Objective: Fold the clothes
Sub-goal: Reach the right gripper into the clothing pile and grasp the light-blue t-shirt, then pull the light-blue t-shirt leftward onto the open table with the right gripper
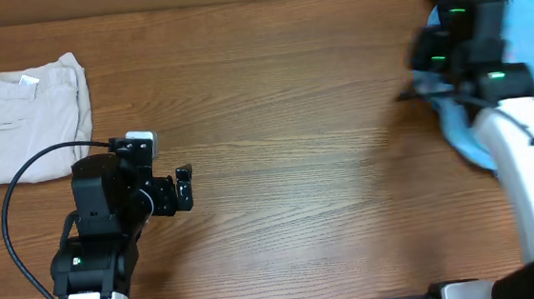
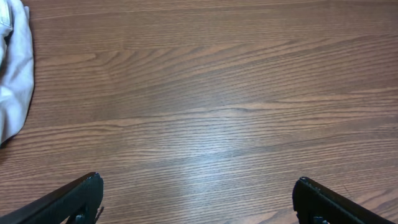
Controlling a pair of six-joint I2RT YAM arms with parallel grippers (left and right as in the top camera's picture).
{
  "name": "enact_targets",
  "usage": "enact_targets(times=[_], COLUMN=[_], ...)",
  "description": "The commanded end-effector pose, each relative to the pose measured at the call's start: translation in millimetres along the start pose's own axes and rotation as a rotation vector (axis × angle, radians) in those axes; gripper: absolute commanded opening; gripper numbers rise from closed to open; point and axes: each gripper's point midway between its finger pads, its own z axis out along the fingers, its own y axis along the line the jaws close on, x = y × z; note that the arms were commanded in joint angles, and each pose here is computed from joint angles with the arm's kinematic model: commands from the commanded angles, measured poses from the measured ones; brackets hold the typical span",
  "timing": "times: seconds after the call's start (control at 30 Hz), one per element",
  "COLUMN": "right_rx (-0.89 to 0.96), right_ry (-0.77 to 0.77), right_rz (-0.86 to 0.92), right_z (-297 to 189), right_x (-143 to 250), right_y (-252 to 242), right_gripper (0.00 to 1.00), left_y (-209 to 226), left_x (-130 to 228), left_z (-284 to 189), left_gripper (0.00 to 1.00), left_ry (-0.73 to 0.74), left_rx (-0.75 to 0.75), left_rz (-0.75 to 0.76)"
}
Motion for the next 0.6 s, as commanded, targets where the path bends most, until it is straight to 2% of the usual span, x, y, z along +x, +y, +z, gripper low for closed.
enact_targets(times=[0.0, 0.13, 0.3, 0.47, 0.57], right_rx=[-0.178, -0.284, -0.352, -0.398, -0.459], right_ry=[-0.021, 0.027, 0.087, 0.074, 0.003], right_rz=[-0.120, -0.212, -0.286, -0.314, -0.319], right_z=[-18.1, -16.4, -5.3, 2.7, 1.5], right_x=[3.8, 34.2, 69.0, 79.0, 71.5], right_y=[84.9, 146.0, 191.1, 218.3, 244.5], right_gripper=[0.04, 0.04, 0.04, 0.04, 0.04], left_y=[-0.8, -0.8, -1.3, -1.3, -1.2], left_x=[-9.8, -9.5, -8.8, -9.0, -9.1], left_z=[-5.4, -5.4, -5.3, -5.3, -5.3], left_gripper=[1.00, 1.00, 1.00, 1.00, 1.00], left_ry=[-0.025, -0.024, -0.021, -0.022, -0.022], left_rx=[0.005, 0.005, 0.008, 0.008, 0.008], left_rz=[-0.009, -0.009, -0.010, -0.010, -0.010])
